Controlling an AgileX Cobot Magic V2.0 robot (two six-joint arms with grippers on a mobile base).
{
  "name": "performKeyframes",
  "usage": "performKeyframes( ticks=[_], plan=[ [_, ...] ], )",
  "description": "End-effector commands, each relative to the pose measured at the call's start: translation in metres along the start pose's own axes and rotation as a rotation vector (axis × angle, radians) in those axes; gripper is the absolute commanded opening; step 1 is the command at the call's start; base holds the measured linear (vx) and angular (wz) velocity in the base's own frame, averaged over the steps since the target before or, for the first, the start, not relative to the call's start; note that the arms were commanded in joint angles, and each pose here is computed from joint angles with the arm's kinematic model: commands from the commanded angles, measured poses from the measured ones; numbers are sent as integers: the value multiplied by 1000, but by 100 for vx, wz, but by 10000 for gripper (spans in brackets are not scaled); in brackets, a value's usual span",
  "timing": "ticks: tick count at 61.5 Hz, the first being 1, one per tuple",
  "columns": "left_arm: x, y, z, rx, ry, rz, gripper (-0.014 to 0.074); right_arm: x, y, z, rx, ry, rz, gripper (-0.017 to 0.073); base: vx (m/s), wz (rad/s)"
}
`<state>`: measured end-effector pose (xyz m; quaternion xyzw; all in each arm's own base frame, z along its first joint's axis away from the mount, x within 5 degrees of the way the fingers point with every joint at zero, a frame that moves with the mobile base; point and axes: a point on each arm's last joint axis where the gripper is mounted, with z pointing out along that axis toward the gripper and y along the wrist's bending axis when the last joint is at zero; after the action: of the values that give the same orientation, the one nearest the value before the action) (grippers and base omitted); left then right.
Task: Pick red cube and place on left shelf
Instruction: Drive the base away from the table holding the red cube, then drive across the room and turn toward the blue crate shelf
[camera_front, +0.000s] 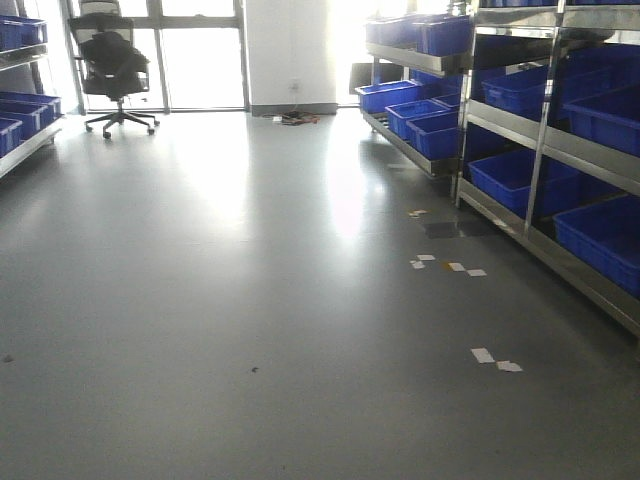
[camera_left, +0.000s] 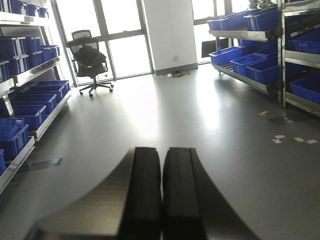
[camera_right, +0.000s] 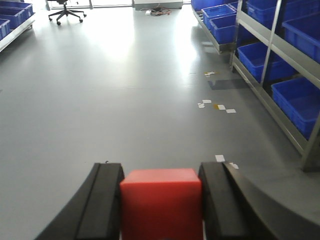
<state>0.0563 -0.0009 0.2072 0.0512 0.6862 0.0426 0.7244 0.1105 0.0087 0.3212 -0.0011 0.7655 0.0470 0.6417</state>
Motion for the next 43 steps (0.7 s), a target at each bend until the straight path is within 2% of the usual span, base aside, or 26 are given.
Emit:
performKeyframes(
  ticks=[1,25,43],
  plan=[
    [0,0,1,-4,-62,-5,106,-17,1,-2,-6,-109,-15,59,9,50],
    [0,0,1,-4,-62,-5,106,-16,1,-2,-5,-107,-15,59,12,24],
    [0,0,1,-4,-62,-5,106,-16,1,-2,-5,-107,-15,59,26,13]
  ],
)
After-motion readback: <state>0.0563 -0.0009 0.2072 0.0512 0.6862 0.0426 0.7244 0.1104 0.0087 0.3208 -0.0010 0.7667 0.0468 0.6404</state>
